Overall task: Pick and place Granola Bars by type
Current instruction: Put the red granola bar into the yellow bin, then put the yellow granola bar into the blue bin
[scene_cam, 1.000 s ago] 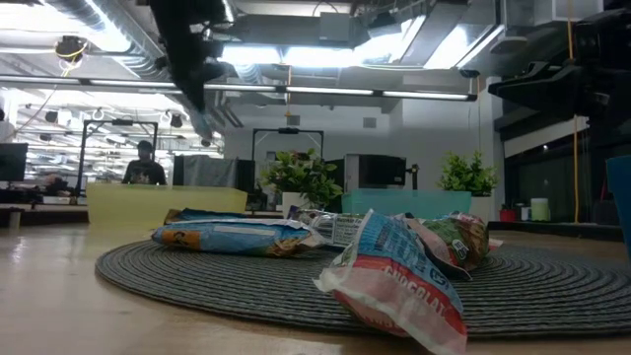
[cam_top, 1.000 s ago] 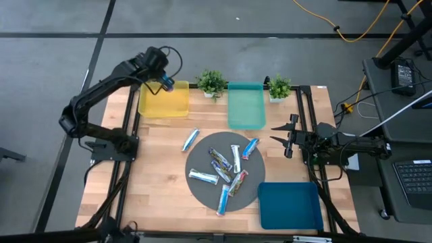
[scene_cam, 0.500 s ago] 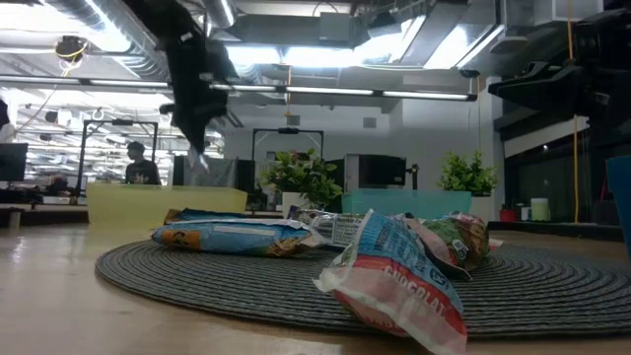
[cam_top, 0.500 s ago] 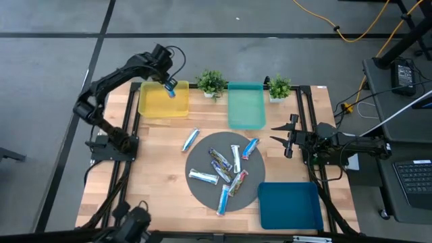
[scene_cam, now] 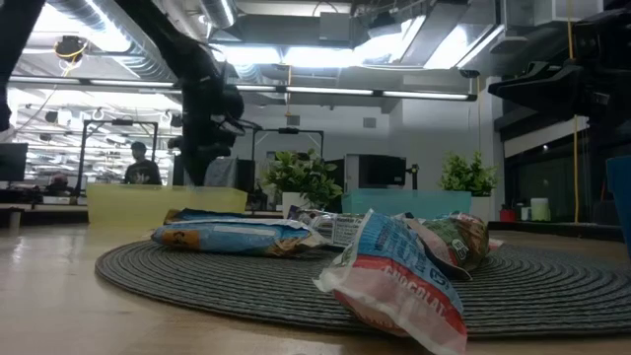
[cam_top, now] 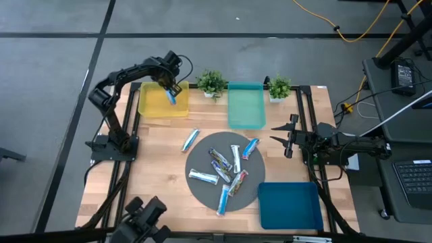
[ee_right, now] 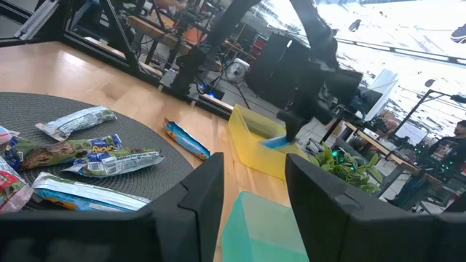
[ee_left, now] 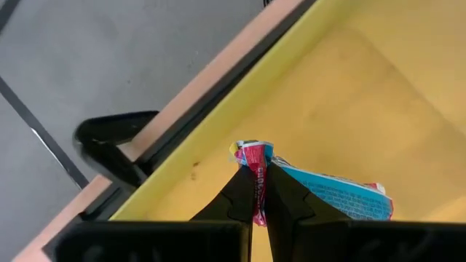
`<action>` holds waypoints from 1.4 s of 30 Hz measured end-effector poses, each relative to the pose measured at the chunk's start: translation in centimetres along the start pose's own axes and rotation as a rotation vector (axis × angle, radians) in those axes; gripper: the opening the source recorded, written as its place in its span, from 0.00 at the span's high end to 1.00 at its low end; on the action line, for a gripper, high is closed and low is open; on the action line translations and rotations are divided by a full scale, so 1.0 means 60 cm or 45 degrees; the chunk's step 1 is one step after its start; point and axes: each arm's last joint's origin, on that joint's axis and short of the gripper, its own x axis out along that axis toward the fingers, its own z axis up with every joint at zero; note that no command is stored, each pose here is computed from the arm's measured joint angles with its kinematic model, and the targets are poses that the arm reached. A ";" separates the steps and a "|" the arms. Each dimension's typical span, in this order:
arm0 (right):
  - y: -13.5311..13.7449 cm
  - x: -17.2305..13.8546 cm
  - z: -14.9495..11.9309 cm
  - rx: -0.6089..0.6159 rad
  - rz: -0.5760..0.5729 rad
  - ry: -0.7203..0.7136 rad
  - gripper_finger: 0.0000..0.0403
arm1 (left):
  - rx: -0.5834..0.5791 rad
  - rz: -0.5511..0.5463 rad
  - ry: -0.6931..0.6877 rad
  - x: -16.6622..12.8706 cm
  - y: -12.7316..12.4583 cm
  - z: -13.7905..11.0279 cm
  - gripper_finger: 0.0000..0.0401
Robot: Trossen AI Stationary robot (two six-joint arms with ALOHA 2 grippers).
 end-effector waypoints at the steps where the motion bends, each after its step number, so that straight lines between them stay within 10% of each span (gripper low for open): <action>1: 0.000 0.000 0.000 0.000 0.000 0.000 0.63 | 0.003 -0.005 0.013 0.006 -0.001 0.000 0.98; 24: 0.000 0.000 0.000 0.000 0.000 -0.001 0.63 | 0.077 -0.085 0.059 0.022 -0.019 0.001 0.77; 42: 0.000 0.000 0.000 0.002 0.000 0.000 0.63 | 0.108 -0.170 -0.308 -0.205 -0.130 -0.067 0.74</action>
